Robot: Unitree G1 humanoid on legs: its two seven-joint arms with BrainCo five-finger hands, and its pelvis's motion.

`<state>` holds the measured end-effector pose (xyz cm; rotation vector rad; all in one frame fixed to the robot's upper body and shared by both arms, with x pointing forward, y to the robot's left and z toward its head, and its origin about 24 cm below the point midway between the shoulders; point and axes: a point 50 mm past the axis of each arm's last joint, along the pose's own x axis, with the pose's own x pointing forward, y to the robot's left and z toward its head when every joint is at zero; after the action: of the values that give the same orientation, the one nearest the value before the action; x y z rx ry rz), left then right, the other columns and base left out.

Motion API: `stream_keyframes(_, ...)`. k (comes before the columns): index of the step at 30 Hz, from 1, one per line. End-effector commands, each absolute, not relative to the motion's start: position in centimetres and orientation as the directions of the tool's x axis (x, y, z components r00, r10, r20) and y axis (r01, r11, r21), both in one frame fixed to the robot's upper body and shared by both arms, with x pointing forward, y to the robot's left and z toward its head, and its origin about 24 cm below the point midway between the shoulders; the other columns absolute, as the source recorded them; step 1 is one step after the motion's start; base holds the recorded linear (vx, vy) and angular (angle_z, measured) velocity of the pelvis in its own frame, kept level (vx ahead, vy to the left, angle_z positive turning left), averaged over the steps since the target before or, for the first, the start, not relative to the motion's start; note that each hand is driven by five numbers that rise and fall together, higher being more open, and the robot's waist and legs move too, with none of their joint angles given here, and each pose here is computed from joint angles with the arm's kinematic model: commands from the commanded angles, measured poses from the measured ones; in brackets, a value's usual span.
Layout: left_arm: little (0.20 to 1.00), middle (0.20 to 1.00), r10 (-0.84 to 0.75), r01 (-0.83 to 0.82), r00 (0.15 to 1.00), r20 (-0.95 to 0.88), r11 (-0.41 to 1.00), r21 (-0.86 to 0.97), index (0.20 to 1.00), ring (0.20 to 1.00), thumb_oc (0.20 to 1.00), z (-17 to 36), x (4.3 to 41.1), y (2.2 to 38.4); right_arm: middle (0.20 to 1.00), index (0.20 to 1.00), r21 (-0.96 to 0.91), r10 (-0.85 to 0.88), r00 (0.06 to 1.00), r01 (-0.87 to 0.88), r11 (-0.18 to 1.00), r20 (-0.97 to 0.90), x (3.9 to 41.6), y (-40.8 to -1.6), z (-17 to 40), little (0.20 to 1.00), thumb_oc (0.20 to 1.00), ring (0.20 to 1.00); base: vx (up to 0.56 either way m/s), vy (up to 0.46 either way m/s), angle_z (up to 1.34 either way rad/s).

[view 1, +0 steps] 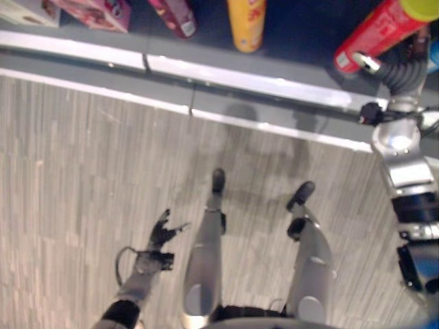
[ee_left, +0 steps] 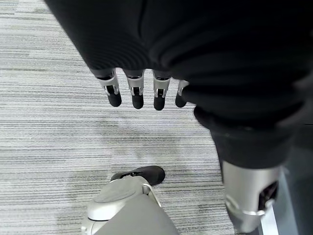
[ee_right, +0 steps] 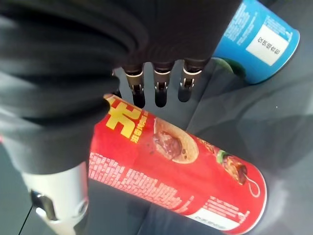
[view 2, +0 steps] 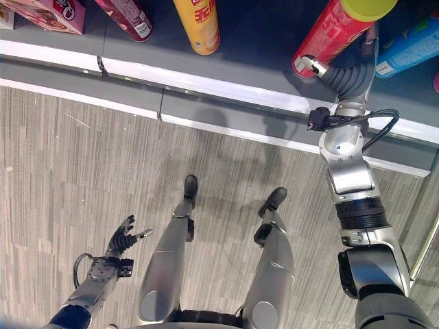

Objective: Put the goods on the table back onto the shelves and tidy them up.

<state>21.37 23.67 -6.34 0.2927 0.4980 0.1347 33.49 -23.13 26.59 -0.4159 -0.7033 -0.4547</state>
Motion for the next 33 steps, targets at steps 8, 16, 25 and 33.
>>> stream_keyframes(8, 1.000, 1.000, 0.242, -0.073, 0.848, -0.472, 0.935, 0.348, 1.000, 1.000, 1.000, -6.3, 19.5, 26.5, 1.000, 1.000, -0.275, -0.170, 0.645, 0.529, 0.803, 0.745, 33.2, -23.9, 29.2, 1.000, 1.000, 1.000, 0.00, 0.000, 0.00)
stream_keyframes(16, 1.000, 1.000, 0.240, -0.070, 0.847, -0.475, 0.934, 0.349, 1.000, 1.000, 1.000, -6.3, 19.3, 26.7, 1.000, 1.000, -0.348, -0.113, 0.661, 0.523, 0.778, 0.742, 33.2, -23.6, 29.5, 1.000, 1.000, 1.000, 0.00, 0.000, 0.00)
stream_keyframes(25, 1.000, 1.000, 0.239, -0.066, 0.845, -0.478, 0.934, 0.351, 1.000, 1.000, 1.000, -6.3, 19.2, 26.7, 1.000, 1.000, -0.392, -0.053, 0.672, 0.492, 0.778, 0.739, 33.0, -22.8, 29.3, 1.000, 1.000, 1.000, 0.00, 0.000, 0.00)
stream_keyframes(33, 1.000, 1.000, 0.242, -0.069, 0.845, -0.476, 0.934, 0.352, 1.000, 1.000, 1.000, -6.3, 19.2, 26.7, 1.000, 1.000, -0.411, -0.030, 0.676, 0.481, 0.774, 0.736, 33.0, -22.4, 29.2, 1.000, 1.000, 1.000, 0.00, 0.000, 0.00)
